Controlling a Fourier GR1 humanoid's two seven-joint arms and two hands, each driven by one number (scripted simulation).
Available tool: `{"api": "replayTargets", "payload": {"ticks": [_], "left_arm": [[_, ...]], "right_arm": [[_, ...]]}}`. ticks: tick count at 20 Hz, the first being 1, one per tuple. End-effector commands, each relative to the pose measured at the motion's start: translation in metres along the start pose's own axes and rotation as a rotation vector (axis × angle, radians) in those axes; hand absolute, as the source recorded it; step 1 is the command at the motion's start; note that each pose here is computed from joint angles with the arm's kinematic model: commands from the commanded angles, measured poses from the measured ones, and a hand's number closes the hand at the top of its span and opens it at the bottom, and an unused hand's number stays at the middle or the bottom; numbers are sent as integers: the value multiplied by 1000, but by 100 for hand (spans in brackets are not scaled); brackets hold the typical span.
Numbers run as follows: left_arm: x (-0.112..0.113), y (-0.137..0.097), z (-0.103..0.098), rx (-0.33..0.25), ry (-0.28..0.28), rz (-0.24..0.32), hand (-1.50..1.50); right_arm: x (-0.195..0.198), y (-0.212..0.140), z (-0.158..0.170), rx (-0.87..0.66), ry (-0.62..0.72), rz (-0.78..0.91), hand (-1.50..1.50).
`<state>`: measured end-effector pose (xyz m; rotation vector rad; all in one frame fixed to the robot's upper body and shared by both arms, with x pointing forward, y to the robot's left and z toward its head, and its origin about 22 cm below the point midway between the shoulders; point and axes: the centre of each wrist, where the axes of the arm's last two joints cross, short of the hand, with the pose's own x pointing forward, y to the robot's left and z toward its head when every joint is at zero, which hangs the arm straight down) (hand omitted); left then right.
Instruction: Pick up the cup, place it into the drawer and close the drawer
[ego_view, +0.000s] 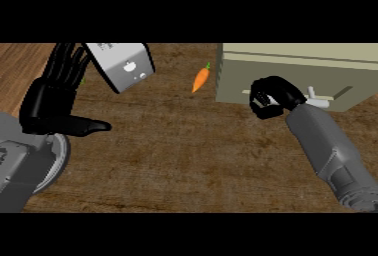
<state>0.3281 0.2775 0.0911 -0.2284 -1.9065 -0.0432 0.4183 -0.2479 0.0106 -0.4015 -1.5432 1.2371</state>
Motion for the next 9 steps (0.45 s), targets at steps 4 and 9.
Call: {"api": "replayTargets", "payload": {"ticks": [4,9], "left_arm": [[-8,-10,4,-27,-2,29,-150],[-8,2,5,-26,20,24,-150]], "right_arm": [[-7,-57,2,-184,112,-24,150],[-14,-59,8,-175,102,-21,150]]}}
